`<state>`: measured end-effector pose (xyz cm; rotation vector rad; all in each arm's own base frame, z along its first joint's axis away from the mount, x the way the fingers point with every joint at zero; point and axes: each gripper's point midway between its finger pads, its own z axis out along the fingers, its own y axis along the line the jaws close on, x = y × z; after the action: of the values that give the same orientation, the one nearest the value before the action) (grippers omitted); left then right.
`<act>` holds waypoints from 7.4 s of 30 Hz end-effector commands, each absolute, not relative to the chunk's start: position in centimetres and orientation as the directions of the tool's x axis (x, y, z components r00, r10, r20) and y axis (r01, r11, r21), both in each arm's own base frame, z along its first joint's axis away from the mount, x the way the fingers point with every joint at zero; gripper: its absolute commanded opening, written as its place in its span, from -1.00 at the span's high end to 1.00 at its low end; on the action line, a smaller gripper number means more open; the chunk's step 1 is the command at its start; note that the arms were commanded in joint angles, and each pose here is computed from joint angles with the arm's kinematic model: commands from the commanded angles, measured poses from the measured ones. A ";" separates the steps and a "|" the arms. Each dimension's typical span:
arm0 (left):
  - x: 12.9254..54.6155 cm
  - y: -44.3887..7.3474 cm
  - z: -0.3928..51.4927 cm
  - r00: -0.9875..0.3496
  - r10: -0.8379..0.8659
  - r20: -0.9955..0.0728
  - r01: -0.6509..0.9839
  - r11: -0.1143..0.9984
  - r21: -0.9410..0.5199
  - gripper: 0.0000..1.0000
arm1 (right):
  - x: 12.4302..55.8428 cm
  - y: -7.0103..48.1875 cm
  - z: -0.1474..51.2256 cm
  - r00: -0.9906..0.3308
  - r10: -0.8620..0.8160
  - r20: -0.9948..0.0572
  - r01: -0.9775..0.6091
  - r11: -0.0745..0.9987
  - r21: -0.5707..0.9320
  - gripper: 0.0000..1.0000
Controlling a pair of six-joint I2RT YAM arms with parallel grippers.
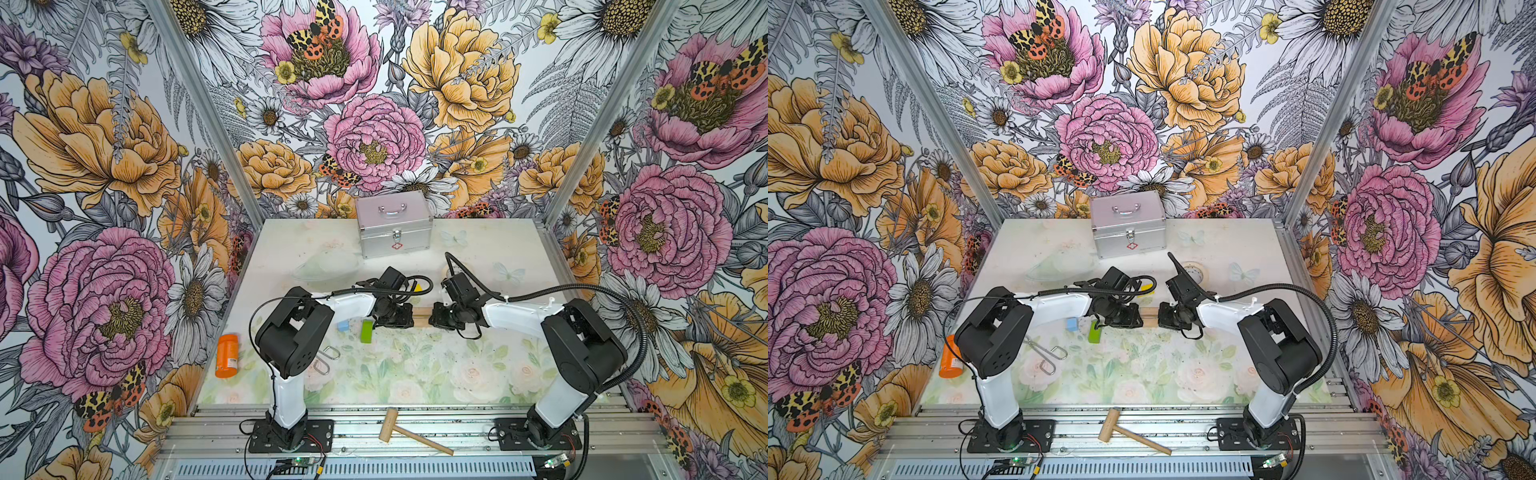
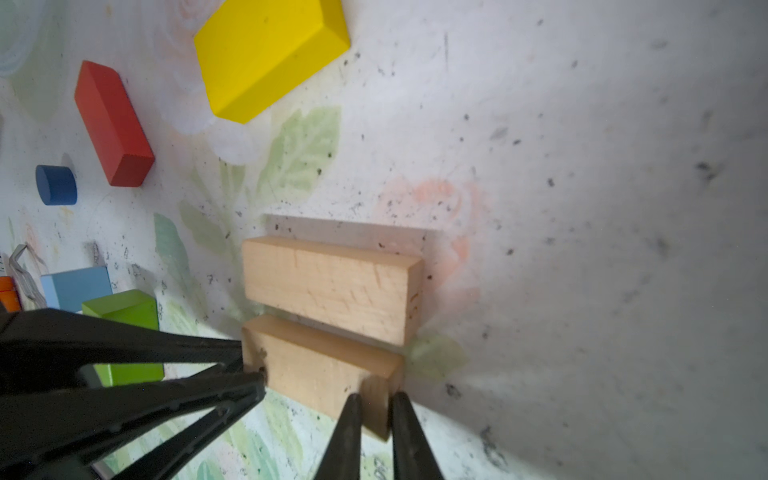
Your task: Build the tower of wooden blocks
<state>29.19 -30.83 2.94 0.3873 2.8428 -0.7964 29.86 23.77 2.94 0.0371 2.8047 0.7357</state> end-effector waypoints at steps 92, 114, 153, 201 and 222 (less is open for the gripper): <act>31.7 -31.2 3.2 -0.953 0.149 -0.263 0.264 0.833 -0.486 0.48 | 31.3 23.4 2.4 -0.966 0.109 -0.235 -0.017 0.879 0.476 0.68; 31.5 -30.9 3.6 -0.951 0.146 -0.271 0.266 0.835 -0.482 0.27 | 30.8 23.0 2.9 -0.963 0.116 -0.243 -0.015 0.877 0.480 0.44; 33.0 -26.2 10.0 -0.916 0.014 -0.401 0.230 0.837 -0.496 0.18 | 34.7 23.4 5.4 -0.943 0.126 -0.307 -0.052 0.857 0.512 0.01; 32.8 -25.4 10.5 -0.910 -0.001 -0.414 0.224 0.840 -0.494 0.18 | 35.3 25.3 3.2 -0.961 0.121 -0.250 -0.037 0.835 0.549 0.01; 32.9 -25.3 10.4 -0.910 -0.004 -0.414 0.220 0.842 -0.492 0.18 | 34.4 25.1 3.5 -0.962 0.126 -0.243 -0.030 0.834 0.551 0.01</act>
<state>32.37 -25.80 9.68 0.1838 2.6500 -0.7786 34.67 24.65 3.20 0.0812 2.7540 0.8105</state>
